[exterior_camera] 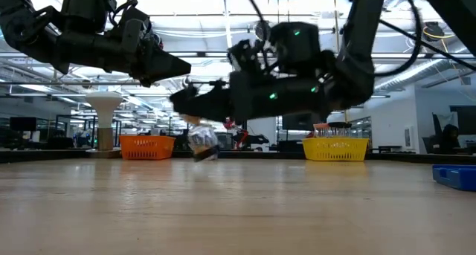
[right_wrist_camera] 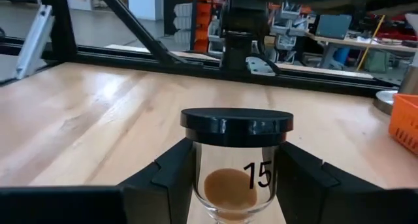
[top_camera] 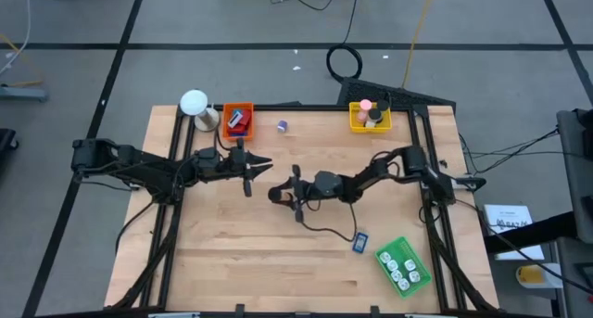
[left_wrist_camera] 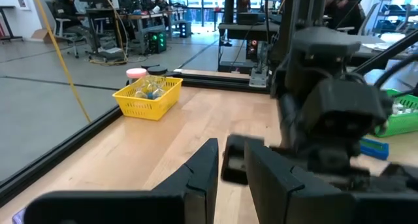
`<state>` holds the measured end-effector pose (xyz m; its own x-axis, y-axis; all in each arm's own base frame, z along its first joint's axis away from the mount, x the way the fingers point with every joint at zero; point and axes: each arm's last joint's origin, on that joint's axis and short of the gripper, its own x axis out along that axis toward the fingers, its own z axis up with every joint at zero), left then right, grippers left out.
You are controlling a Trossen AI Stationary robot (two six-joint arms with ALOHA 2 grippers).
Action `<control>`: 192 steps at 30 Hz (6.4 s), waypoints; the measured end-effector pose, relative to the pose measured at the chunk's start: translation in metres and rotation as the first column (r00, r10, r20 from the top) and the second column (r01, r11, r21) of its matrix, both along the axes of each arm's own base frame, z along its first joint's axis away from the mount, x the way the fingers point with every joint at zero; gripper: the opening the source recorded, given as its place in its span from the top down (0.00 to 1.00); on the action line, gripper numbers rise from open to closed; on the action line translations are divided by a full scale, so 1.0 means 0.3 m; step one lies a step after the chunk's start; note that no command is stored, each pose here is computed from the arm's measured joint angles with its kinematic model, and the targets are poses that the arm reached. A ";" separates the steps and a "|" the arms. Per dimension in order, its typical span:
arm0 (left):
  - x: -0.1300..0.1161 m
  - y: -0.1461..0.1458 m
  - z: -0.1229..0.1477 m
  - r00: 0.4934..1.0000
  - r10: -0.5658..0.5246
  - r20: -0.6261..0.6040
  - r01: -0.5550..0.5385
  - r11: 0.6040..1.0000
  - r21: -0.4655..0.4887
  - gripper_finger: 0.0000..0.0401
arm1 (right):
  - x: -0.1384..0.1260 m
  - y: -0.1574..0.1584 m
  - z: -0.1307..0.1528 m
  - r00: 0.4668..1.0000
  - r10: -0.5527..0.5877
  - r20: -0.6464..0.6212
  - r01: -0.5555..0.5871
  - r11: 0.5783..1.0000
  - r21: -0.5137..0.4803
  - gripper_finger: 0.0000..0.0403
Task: Pick & Place Office items
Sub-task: Put the orange hourglass into the yellow bin, then put the violet charger adapter into the green bin
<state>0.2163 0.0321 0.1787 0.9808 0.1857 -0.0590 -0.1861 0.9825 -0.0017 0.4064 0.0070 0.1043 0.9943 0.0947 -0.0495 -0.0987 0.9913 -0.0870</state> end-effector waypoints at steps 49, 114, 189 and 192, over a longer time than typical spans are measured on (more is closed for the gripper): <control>0.000 0.000 0.000 1.000 0.000 0.002 0.000 1.000 0.000 0.81 | -0.109 0.083 0.289 0.890 -0.243 -0.387 0.301 0.949 0.095 0.25; 0.000 0.000 0.000 1.000 0.000 0.001 0.000 1.000 0.000 0.81 | -0.595 -0.466 0.384 0.490 -0.836 -0.247 0.860 0.509 -0.019 0.52; 0.000 0.000 0.000 1.000 0.000 0.001 0.000 1.000 0.000 0.81 | -0.623 -0.199 0.333 0.674 -0.649 -0.353 0.690 0.724 -0.013 0.94; 0.000 0.000 0.000 1.000 0.000 0.001 0.000 1.000 0.000 0.81 | -0.625 -0.183 0.322 0.712 -0.638 -0.293 0.663 0.748 -0.015 0.91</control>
<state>0.2164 0.0322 0.1788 0.9809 0.1860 -0.0577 -0.1864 0.9825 -0.0019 0.2190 -0.0478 0.2010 0.7598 -0.5540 -0.3404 0.5674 0.8205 -0.0688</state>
